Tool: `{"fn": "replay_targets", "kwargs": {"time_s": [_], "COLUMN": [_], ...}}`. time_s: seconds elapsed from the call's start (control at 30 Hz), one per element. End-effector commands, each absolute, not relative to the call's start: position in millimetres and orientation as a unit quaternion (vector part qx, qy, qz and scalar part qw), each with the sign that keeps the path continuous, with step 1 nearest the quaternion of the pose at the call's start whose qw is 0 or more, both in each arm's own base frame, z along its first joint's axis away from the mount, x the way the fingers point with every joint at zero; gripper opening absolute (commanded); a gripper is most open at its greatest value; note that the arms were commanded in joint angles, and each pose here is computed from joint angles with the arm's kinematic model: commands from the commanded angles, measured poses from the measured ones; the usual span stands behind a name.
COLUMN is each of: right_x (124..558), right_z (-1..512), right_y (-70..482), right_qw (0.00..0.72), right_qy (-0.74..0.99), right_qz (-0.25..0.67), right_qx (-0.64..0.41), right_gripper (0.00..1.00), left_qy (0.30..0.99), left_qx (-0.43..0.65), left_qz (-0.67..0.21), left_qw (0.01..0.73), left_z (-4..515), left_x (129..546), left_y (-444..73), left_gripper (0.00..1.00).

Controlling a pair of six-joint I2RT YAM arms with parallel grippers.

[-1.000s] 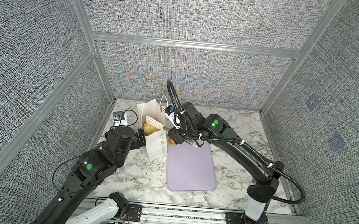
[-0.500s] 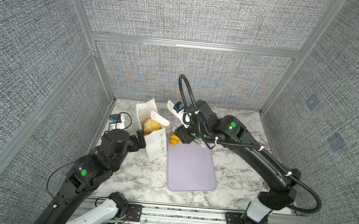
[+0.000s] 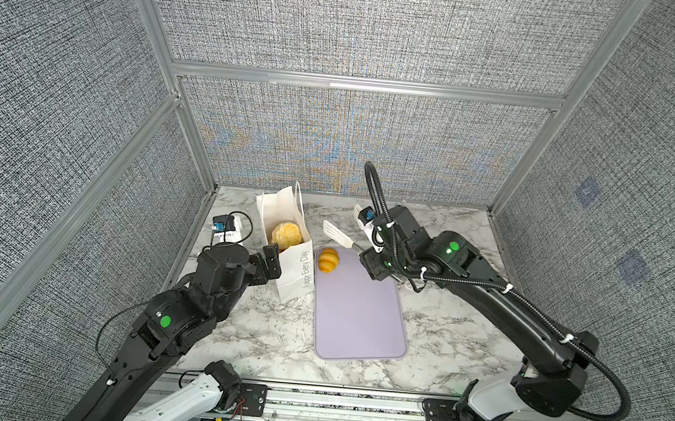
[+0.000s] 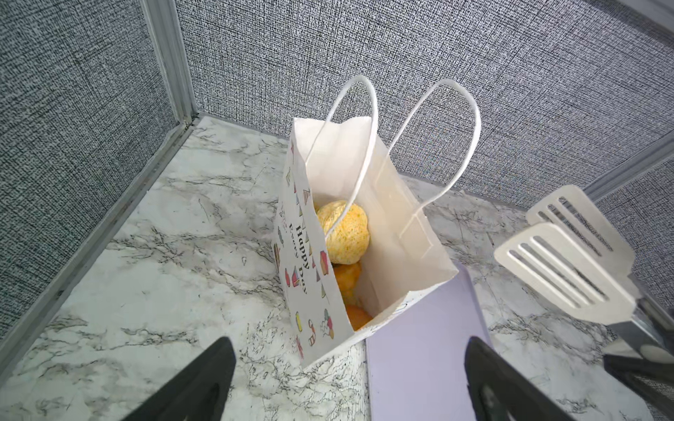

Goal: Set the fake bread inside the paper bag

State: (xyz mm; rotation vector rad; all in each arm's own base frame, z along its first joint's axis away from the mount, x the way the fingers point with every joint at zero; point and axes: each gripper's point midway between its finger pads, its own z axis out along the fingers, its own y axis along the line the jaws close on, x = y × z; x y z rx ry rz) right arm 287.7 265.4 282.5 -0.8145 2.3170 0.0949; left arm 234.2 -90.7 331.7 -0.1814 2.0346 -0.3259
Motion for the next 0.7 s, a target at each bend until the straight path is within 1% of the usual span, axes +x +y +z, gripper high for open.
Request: {"fn": "replay_targets", "kwargs": {"time_s": [0.0, 0.3, 0.47, 0.67], "right_x": [299, 313, 322, 326], "right_z": [263, 190, 161, 140], "right_y": [264, 268, 277, 285], "right_qw": [0.326, 0.24, 0.207, 0.18], "right_qy": [0.902, 0.932, 0.941, 0.946], "right_qz": [0.036, 0.015, 0.021, 0.027], "right_qx": [-0.281, -0.27, -0.266, -0.267], "right_gripper": [0.64, 0.65, 0.65, 0.66], "left_qy": [0.843, 0.855, 0.86, 0.868], "left_qx": [-0.079, -0.067, -0.059, -0.05], "left_qz": [-0.157, -0.175, -0.172, -0.171], "left_qw": [0.509, 0.484, 0.477, 0.464], "left_z": [331, 306, 297, 284], "left_x": [234, 228, 224, 220], "left_y": [-98, -122, -134, -147], "left_gripper": [0.99, 0.99, 0.99, 0.99]}}
